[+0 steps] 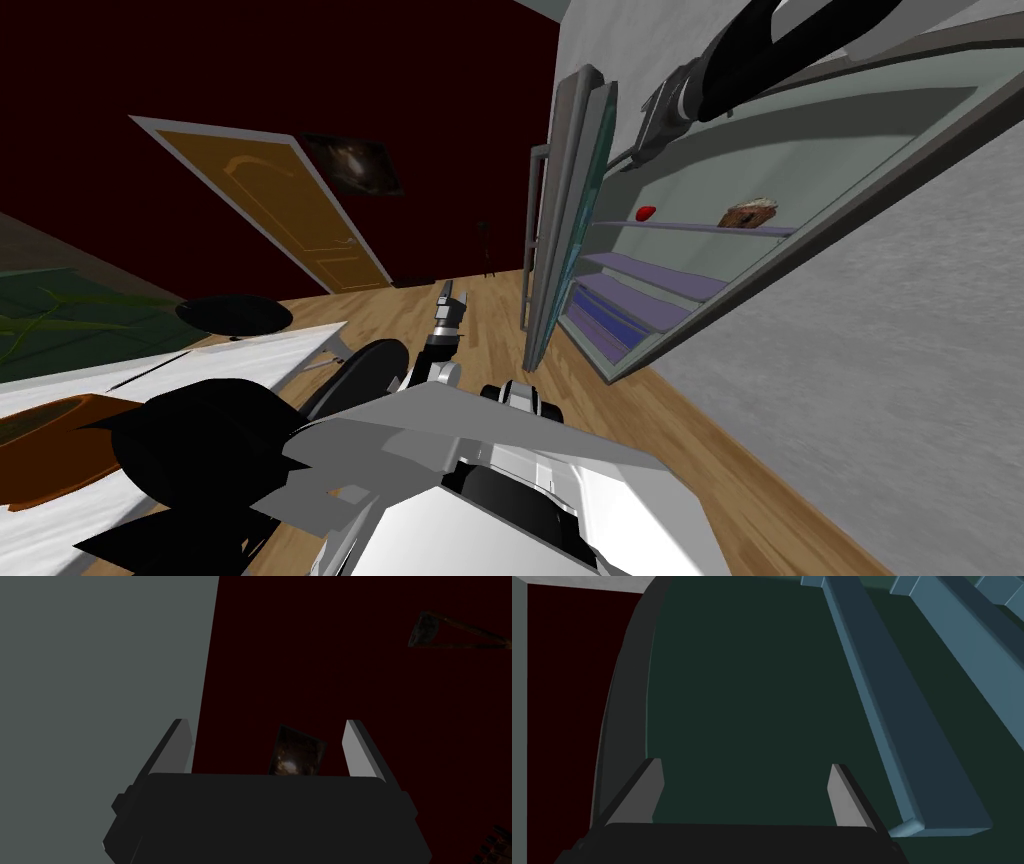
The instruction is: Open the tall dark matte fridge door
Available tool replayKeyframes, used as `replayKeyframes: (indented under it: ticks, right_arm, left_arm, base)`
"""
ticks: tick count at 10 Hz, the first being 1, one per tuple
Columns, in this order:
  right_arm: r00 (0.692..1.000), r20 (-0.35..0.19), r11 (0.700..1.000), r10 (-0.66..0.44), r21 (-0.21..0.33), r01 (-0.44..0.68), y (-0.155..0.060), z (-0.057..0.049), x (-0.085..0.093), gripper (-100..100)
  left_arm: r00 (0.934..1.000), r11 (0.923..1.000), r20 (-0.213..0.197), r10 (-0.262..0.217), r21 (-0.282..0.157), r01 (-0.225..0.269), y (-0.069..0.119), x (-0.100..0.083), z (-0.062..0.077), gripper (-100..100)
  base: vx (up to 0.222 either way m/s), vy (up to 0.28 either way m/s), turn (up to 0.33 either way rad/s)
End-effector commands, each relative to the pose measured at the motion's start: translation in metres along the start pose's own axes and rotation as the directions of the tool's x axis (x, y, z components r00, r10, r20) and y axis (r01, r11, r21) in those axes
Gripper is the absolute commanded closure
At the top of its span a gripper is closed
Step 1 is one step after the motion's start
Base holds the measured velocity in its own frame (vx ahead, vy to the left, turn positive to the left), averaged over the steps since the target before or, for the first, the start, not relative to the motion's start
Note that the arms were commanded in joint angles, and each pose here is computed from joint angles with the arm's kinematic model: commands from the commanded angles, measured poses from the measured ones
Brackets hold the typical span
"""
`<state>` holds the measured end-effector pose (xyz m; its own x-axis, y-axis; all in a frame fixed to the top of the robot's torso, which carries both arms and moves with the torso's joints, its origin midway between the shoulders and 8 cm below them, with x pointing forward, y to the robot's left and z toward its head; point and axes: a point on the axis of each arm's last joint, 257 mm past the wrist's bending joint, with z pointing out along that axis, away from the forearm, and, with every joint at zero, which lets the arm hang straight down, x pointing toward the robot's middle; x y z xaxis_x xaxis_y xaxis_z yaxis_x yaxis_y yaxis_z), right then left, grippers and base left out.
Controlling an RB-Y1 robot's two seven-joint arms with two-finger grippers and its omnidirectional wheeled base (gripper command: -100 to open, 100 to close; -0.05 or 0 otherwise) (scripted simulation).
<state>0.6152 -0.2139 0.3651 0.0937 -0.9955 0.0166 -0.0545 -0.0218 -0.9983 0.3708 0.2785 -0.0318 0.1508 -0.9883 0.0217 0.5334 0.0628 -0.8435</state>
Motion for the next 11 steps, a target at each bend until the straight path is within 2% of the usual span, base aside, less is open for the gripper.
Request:
replayKeyframes:
  ticks: [1,5,6,11]
  right_arm:
    - [1.0,0.0,1.0,-0.001,0.0,0.001,0.0,0.0,0.0,100]
    - [0.999,-0.037,1.0,0.001,0.002,-0.001,-0.004,-0.002,0.021,100]
    - [1.0,-0.022,1.0,0.001,0.003,-0.001,-0.015,-0.01,0.017,-100]
    - [1.0,0.003,1.0,0.001,0.004,-0.001,-0.041,-0.033,0.014,-100]
  left_arm:
    - [1.0,1.0,0.0,0.0,0.0,0.0,0.0,0.0,0.0,0]
    - [1.0,1.0,0.0,-0.001,0.0,0.001,0.0,0.0,0.0,0]
    - [1.0,1.0,0.0,-0.001,0.0,0.001,0.0,0.0,0.0,0]
    - [1.0,1.0,0.0,0.0,0.0,0.0,0.0,0.0,0.0,0]
  base:
    - [0.007,0.002,0.0]
    - [0.051,0.24,-0.11]
    - [0.03,0.137,-0.087]
    - [0.066,-0.001,-0.052]
